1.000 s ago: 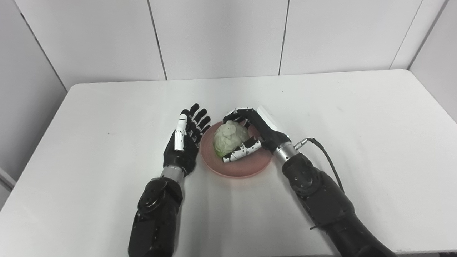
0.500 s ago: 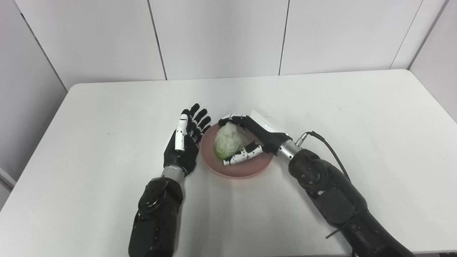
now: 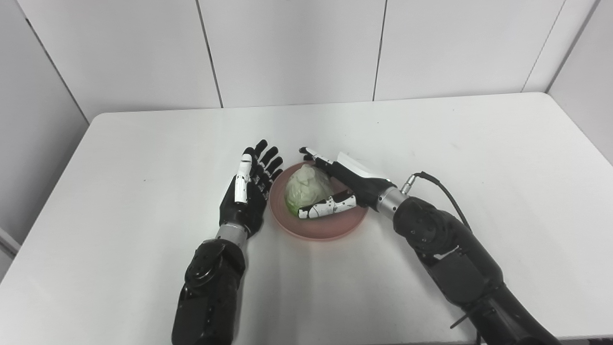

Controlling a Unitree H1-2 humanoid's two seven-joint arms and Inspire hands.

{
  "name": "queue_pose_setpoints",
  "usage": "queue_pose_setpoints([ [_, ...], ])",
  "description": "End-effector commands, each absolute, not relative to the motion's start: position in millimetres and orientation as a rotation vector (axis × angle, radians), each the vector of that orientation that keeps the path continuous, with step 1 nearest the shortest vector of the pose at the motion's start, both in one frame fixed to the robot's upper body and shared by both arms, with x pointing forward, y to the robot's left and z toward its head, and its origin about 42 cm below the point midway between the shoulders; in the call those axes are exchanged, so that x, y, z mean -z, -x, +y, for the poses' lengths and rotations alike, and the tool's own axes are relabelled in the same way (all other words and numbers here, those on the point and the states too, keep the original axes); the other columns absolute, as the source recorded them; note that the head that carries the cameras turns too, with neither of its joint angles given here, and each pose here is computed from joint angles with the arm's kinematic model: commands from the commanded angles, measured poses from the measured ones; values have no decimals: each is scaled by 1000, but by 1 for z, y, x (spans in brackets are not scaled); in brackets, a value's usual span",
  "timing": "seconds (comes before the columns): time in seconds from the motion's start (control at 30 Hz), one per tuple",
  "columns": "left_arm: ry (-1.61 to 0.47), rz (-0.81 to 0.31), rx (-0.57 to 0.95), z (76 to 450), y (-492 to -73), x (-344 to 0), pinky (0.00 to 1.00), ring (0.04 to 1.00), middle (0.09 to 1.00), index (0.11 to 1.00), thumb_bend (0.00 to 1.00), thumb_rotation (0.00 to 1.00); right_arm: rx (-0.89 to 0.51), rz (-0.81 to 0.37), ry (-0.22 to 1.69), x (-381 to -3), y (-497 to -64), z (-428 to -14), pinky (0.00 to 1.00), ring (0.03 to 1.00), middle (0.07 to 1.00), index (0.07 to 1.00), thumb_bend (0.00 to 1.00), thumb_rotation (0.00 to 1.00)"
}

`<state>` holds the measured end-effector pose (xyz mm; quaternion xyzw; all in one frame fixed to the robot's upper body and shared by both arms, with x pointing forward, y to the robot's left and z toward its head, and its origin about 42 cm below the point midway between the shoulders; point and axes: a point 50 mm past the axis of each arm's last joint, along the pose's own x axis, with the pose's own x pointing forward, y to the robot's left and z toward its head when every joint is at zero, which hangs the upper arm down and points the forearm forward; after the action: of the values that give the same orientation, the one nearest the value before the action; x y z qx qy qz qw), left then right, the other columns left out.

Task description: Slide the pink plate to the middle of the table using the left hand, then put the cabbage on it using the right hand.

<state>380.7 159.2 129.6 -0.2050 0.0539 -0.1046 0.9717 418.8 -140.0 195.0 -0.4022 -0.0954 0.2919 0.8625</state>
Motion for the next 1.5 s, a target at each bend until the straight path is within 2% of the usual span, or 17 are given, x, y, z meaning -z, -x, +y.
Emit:
queue_pose_setpoints([
  [0.0, 373, 143, 180, 163, -378, -128, 937, 930, 933, 934, 410, 1000, -565, -314, 786, -222, -421, -136, 814, 936, 993, 1000, 1000, 703],
  [0.13, 347, 104, 160, 167, -374, -138, 931, 930, 933, 933, 416, 1000, -482, -394, 731, -231, -415, -137, 796, 938, 1000, 1000, 1000, 765],
  [0.3, 266, 33, 125, 176, -364, -144, 928, 926, 939, 934, 442, 1000, -372, -432, 632, -244, -404, -143, 896, 993, 1000, 1000, 1000, 969],
  [0.37, 234, 14, 120, 180, -358, -144, 943, 937, 947, 943, 458, 1000, -342, -424, 564, -246, -397, -149, 923, 999, 1000, 1000, 1000, 992],
  [0.47, 186, -8, 133, 188, -351, -143, 974, 965, 967, 966, 471, 1000, -304, -395, 459, -245, -388, -156, 943, 1000, 1000, 1000, 986, 1000],
  [0.63, 86, -58, 132, 196, -334, -136, 994, 999, 1000, 1000, 491, 1000, -202, -323, 384, -225, -369, -175, 1000, 1000, 1000, 1000, 880, 1000],
  [0.77, 9, -82, 138, 199, -324, -132, 1000, 1000, 1000, 1000, 505, 1000, -176, -255, 364, -205, -354, -184, 1000, 1000, 1000, 1000, 864, 1000],
  [1.07, -49, -84, 149, 195, -295, -129, 1000, 1000, 1000, 1000, 480, 1000, -180, -139, 258, -165, -320, -192, 1000, 1000, 1000, 1000, 713, 1000],
  [1.2, -67, -74, 146, 192, -284, -131, 1000, 1000, 1000, 1000, 449, 1000, -176, -137, 214, -152, -311, -194, 1000, 1000, 1000, 1000, 548, 1000],
  [1.47, -89, -63, 110, 198, -276, -125, 1000, 1000, 1000, 1000, 463, 1000, -187, -151, 196, -141, -309, -199, 1000, 1000, 1000, 1000, 422, 1000],
])
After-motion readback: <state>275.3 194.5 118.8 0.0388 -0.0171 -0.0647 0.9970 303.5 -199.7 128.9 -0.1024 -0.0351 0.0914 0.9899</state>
